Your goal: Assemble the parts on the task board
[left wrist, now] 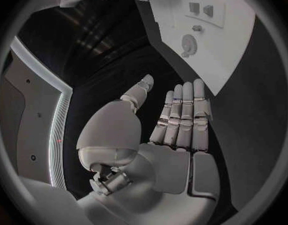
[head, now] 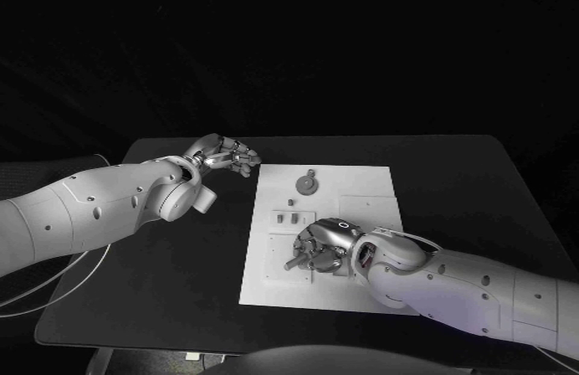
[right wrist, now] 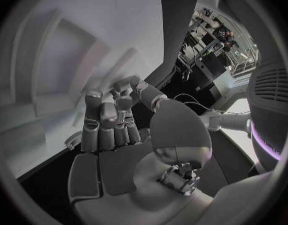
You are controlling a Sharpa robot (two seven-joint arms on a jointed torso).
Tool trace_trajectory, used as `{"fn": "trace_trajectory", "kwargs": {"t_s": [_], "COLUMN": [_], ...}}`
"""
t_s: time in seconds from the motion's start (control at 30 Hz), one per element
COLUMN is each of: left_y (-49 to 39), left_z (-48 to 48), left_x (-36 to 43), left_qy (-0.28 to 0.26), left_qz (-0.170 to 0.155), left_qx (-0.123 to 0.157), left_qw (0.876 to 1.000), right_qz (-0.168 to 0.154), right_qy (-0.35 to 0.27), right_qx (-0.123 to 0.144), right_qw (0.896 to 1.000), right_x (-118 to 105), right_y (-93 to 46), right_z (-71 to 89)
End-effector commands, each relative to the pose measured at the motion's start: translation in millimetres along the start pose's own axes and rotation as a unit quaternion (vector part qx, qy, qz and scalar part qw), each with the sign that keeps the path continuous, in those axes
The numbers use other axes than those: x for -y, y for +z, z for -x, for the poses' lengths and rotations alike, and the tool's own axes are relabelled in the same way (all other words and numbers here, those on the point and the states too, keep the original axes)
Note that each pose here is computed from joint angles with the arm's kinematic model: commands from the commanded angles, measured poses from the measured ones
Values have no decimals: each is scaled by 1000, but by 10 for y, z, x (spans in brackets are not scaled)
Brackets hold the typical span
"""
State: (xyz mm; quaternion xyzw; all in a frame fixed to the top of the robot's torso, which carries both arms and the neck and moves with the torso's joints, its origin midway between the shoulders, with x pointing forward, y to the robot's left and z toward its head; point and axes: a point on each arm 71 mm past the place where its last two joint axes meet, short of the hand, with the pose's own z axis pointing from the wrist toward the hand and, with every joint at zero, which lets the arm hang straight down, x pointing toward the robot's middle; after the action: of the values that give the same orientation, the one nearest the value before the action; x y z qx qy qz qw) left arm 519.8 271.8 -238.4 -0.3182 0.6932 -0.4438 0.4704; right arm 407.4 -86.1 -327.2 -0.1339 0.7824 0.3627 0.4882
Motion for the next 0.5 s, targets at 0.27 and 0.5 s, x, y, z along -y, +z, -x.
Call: {"fn": "trace_trajectory", "kwargs": {"t_s": [0.27, 0.5], "left_y": [3, 2], "left_z": [-22, -22], "left_x": [18, 18], "left_qy": [-2, -2], "left_qz": [-4, -4], "left_qx": [-8, -9], "left_qw": [1000, 1000], "right_qz": [4, 8], "right_qy": [-22, -24], "right_qx": [-4, -12], "right_qw": [1000, 1000], "right_x": [-32, -66], "right_y": [44, 62], "right_z": [-5, -15]}}
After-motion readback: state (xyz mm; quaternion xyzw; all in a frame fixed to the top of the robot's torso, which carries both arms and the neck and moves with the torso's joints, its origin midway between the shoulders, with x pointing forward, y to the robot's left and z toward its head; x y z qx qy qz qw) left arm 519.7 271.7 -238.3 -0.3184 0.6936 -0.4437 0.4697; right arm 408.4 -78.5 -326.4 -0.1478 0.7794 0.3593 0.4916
